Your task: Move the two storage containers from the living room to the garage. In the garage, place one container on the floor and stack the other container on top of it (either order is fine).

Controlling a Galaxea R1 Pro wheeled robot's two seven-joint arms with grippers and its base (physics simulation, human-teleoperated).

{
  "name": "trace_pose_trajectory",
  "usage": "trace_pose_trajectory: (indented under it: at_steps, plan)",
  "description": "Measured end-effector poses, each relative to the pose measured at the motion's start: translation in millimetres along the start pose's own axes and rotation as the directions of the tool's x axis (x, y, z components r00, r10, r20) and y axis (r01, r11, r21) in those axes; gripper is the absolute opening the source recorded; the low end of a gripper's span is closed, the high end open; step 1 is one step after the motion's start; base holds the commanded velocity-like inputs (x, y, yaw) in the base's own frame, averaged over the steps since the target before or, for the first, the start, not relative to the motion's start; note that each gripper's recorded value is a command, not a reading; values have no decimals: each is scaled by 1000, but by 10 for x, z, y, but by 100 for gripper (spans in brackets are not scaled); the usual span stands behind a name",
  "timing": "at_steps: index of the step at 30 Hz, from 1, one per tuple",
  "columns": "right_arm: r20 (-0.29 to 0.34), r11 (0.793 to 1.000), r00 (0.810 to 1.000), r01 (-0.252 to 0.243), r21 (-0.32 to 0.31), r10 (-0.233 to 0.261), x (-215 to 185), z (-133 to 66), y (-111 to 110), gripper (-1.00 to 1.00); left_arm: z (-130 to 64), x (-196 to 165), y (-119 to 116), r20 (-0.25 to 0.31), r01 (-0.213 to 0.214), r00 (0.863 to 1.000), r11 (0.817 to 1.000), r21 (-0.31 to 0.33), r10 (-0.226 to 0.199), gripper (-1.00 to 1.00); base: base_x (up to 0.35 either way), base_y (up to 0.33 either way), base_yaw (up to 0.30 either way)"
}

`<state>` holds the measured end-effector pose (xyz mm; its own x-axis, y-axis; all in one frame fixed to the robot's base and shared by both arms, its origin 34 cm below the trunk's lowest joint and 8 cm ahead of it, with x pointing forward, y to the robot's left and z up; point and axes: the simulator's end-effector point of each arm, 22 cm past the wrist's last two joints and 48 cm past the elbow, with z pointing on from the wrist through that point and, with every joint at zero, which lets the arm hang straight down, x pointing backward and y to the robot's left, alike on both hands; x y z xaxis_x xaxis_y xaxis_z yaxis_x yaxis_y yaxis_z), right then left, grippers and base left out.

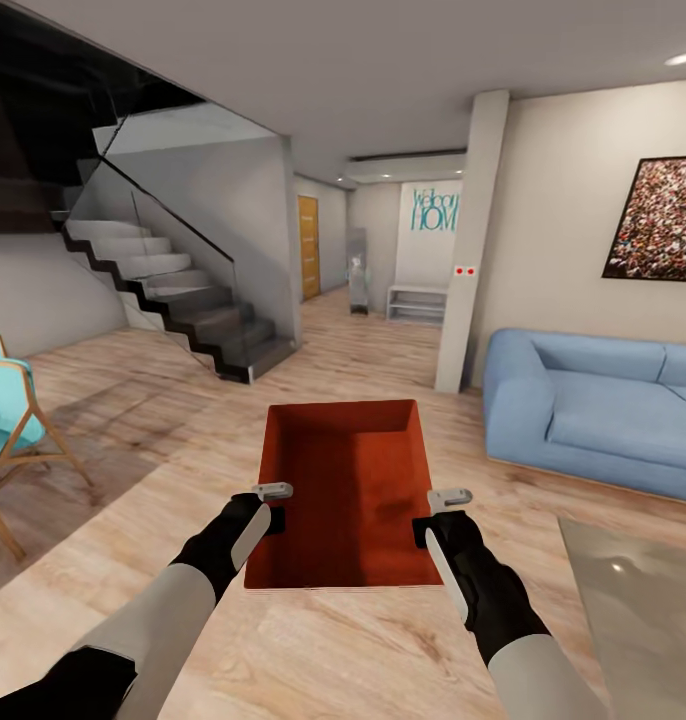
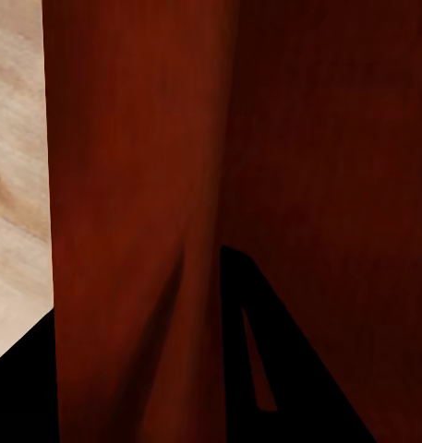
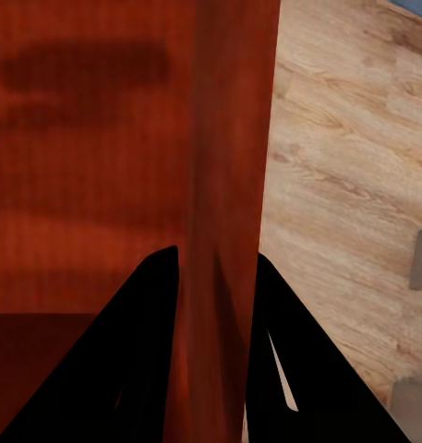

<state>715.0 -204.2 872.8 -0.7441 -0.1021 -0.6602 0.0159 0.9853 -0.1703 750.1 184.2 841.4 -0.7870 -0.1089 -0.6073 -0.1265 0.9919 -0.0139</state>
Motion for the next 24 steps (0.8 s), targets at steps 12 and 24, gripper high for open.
trace_pose_trajectory:
  at_steps: [12,24]
  plan:
    - [-1,1000,1000,0,0,0,3,1,1,-100,1,3,1,-1,0,1000,1000,0,0,-100,309,127,0]
    - [-1,1000,1000,1,0,-1,5,2,1,-100,3,7,1,-1,0,1000,1000,0,0,-100,325,53,0]
